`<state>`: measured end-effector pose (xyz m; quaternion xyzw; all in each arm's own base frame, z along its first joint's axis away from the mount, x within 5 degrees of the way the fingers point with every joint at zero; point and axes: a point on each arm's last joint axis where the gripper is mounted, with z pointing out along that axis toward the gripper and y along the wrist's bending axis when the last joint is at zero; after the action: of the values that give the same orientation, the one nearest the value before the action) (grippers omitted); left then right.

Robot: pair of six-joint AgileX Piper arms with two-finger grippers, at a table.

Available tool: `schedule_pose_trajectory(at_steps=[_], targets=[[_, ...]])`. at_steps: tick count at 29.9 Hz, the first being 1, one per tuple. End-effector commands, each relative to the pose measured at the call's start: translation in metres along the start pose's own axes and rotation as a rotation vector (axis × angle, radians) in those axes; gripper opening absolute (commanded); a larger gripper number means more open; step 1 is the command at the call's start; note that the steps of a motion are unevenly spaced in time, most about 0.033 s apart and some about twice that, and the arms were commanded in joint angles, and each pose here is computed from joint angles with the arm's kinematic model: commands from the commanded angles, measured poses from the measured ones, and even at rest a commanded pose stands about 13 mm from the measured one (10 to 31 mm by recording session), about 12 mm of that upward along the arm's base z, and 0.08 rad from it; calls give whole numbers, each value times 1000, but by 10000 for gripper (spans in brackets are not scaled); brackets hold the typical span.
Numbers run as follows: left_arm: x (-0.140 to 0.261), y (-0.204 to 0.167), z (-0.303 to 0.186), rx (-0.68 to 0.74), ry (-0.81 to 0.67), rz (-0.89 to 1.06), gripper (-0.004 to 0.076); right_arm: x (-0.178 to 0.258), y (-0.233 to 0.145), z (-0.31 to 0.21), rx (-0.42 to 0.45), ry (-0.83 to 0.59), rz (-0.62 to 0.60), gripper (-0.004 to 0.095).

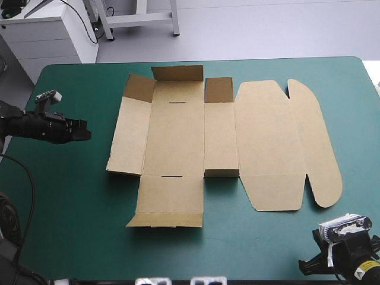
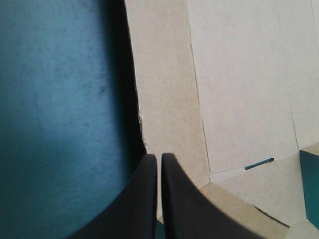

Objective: Fold the box

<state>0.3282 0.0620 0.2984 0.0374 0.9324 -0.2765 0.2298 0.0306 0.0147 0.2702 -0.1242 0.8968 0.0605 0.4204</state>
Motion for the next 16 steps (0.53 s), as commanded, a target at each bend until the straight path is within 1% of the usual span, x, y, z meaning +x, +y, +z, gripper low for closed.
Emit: schedule_pose_trajectory(at_steps=[1,2,4,6,9,10,11,16], targets=[[-8,-7,-4,73,-31,-4,46,-11,-1,-3,8,-70,1,-19],[-8,-2,2,89,-22,-25,83,-11,-1,-3,8,-70,1,-20],[-9,5,13,127,-2,-58,185,-11,-1,-3,8,-70,1,-20],[-8,11,24,176,28,-82,327,-11,-1,-3,8,-70,1,-20],[-8,20,35,199,47,-104,491,-11,-1,-3,8,-70,1,-20],[-8,22,38,205,49,-106,520,-11,-1,-3,8,-70,1,-20],[-8,23,39,208,50,-103,532,-11,-1,-3,8,-70,1,-20],[-7,30,51,230,66,-129,531,-11,-1,-3,8,-70,1,-20]])
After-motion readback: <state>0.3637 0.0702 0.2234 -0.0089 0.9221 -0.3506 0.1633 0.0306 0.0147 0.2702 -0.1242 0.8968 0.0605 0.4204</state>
